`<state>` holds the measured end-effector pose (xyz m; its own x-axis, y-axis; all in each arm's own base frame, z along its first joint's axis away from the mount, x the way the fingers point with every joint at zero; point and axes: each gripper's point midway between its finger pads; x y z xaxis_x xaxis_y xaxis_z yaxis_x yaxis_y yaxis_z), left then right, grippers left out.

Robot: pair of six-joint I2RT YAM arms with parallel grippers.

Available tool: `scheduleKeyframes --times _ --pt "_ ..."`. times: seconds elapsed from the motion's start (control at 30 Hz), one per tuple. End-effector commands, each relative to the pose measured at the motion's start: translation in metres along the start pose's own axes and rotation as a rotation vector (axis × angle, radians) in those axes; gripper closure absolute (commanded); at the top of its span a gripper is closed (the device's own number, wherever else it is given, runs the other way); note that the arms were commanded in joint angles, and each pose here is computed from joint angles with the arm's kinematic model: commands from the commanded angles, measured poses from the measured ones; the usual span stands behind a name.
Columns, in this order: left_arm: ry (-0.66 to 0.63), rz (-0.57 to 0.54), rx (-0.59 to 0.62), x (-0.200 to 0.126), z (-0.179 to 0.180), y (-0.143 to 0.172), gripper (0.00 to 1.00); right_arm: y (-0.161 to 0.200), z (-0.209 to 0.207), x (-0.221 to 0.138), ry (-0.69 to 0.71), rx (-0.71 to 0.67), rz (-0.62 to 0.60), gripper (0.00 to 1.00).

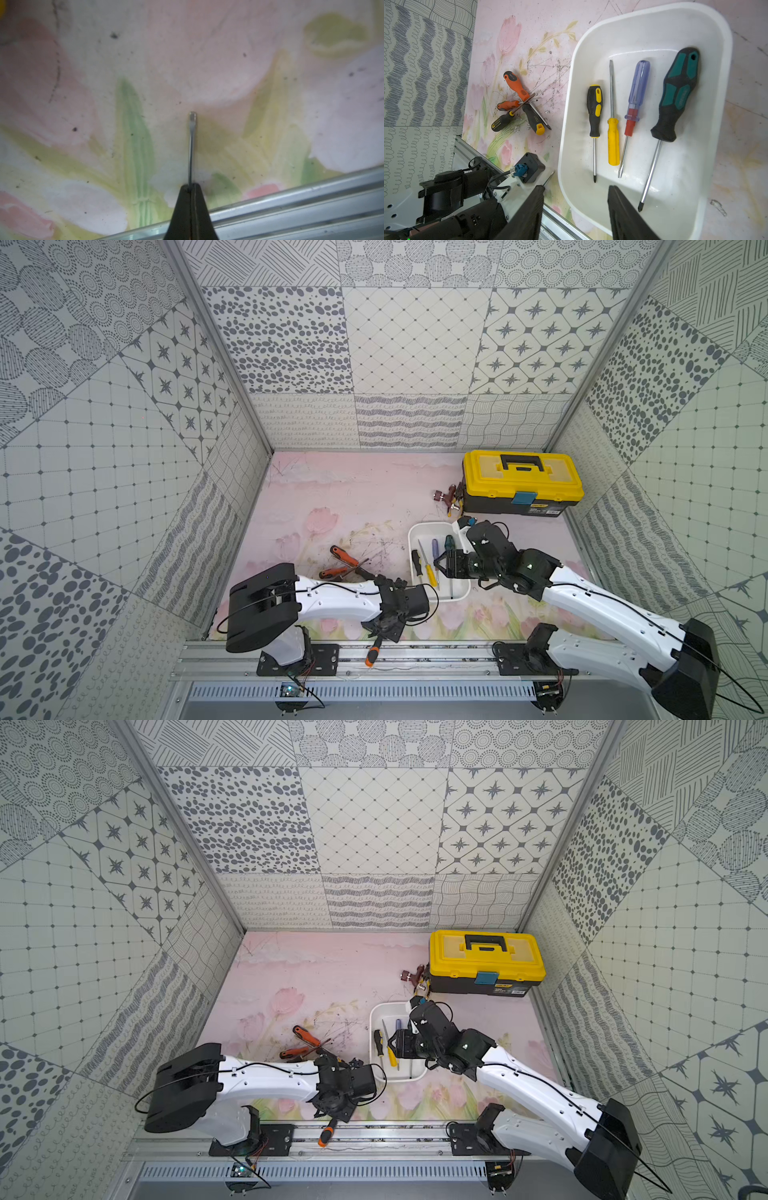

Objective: Put the screwdriver on the desktop into the storage box
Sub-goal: Pick up the screwdriver from the center of the board, then place the screwdriver in the storage box.

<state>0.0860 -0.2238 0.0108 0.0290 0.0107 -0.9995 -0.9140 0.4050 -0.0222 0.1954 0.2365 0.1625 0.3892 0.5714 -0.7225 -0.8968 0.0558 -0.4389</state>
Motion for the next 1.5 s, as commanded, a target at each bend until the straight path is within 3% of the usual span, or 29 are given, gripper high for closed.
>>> scheduleKeyframes --times 0.0,0.1,0.2,0.3,0.37,0.47,0.63,0.8,0.97,1.1,1.27,1.47 --pt "-0.074 -0.009 0.030 0.014 0.021 -0.001 1.00 -0.015 0.016 -0.009 -0.040 -0.001 -0.044 0.45" --pt "-0.076 -0.029 0.027 0.010 0.023 -0.004 1.00 -0.016 0.018 -0.010 -0.047 -0.004 -0.045 0.45" --pt "-0.108 -0.112 0.006 -0.020 0.033 -0.015 1.00 -0.016 0.020 -0.010 -0.054 -0.007 -0.039 0.45" --pt "-0.110 -0.323 -0.059 -0.081 0.049 -0.038 1.00 -0.015 0.025 -0.011 -0.075 -0.018 -0.036 0.46" --pt "-0.032 -0.501 -0.110 -0.129 0.054 -0.055 1.00 -0.014 0.038 -0.012 -0.128 -0.044 -0.044 0.46" --pt "0.152 -0.746 -0.232 -0.196 0.063 -0.077 1.00 -0.008 0.069 -0.016 -0.235 -0.114 -0.045 0.44" --pt "0.710 -1.024 -0.296 -0.286 0.036 -0.106 1.00 0.000 0.113 -0.036 -0.393 -0.223 -0.077 0.34" --pt "1.211 -1.076 -0.129 -0.348 -0.016 -0.113 1.00 0.000 0.130 -0.068 -0.578 -0.240 -0.158 0.18" --pt "1.459 -1.041 -0.023 -0.370 -0.041 -0.118 1.00 0.004 0.124 -0.080 -0.610 -0.234 -0.185 0.11" --pt "1.547 -1.004 0.008 -0.369 -0.049 -0.119 1.00 0.003 0.118 -0.083 -0.601 -0.224 -0.202 0.09" --pt "1.556 -1.036 0.007 -0.370 -0.045 -0.116 1.00 0.001 0.114 -0.076 -0.575 -0.215 -0.196 0.12" --pt "1.505 -1.061 -0.033 -0.362 -0.036 -0.122 1.00 0.004 0.116 -0.078 -0.590 -0.221 -0.183 0.30"
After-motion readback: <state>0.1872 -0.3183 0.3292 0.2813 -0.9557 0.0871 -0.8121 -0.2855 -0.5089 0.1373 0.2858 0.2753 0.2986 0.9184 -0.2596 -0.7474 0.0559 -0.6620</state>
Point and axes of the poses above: each gripper's point midway between its finger pads, its own x axis out along the fingers, its own z axis along the line the jaws close on, y = z × x, and after that the axes turned 1 degree about x, right-handed
